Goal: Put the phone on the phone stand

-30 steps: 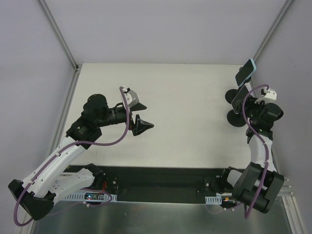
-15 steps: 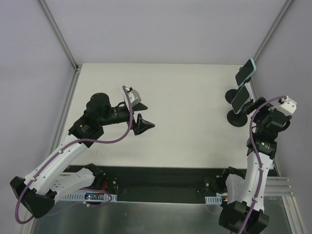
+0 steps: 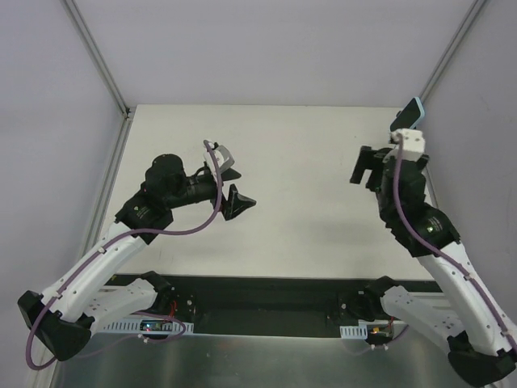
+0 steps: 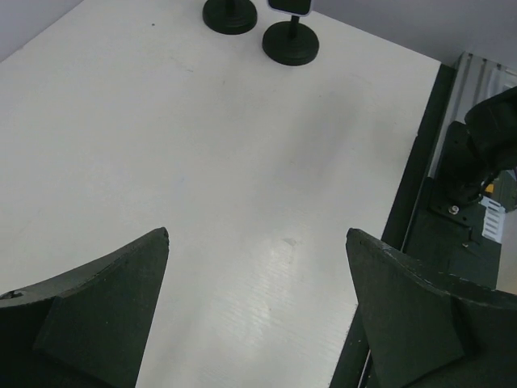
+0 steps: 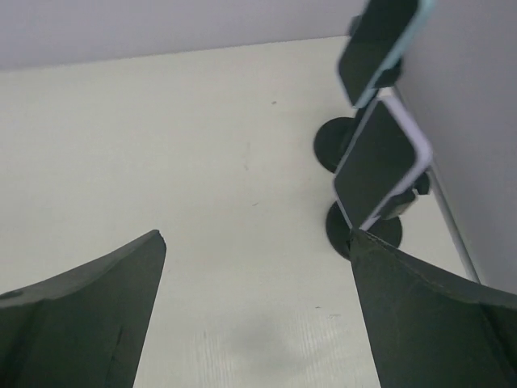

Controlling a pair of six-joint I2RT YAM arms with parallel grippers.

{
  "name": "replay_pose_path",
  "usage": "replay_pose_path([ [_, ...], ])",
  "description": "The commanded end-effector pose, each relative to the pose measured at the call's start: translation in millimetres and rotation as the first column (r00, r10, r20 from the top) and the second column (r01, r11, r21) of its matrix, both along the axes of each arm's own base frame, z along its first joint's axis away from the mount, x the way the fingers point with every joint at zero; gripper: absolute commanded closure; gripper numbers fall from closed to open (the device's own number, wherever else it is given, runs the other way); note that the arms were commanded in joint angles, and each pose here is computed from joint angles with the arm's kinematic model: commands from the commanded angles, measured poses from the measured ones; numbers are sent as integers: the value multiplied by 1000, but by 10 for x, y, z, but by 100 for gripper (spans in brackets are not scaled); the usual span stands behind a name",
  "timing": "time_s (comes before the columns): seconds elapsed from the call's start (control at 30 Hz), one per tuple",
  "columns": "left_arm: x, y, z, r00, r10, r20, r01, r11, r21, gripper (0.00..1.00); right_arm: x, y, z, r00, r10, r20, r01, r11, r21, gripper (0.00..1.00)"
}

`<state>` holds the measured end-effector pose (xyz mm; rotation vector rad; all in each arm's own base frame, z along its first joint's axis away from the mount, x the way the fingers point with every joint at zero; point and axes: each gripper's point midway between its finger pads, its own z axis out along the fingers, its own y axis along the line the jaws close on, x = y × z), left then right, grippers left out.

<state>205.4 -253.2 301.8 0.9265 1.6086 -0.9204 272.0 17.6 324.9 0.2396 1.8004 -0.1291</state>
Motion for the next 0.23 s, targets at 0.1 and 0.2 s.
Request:
replay_pose_path([
  [0.1, 267, 190, 64, 978, 198, 62, -198, 980, -11, 11, -80, 953, -342, 941, 318, -114, -329, 940, -95, 3],
  [0.2, 239, 283, 214, 964, 242, 114, -235, 969, -73, 10, -217, 953, -313, 923, 385, -13, -385, 922, -40, 3],
])
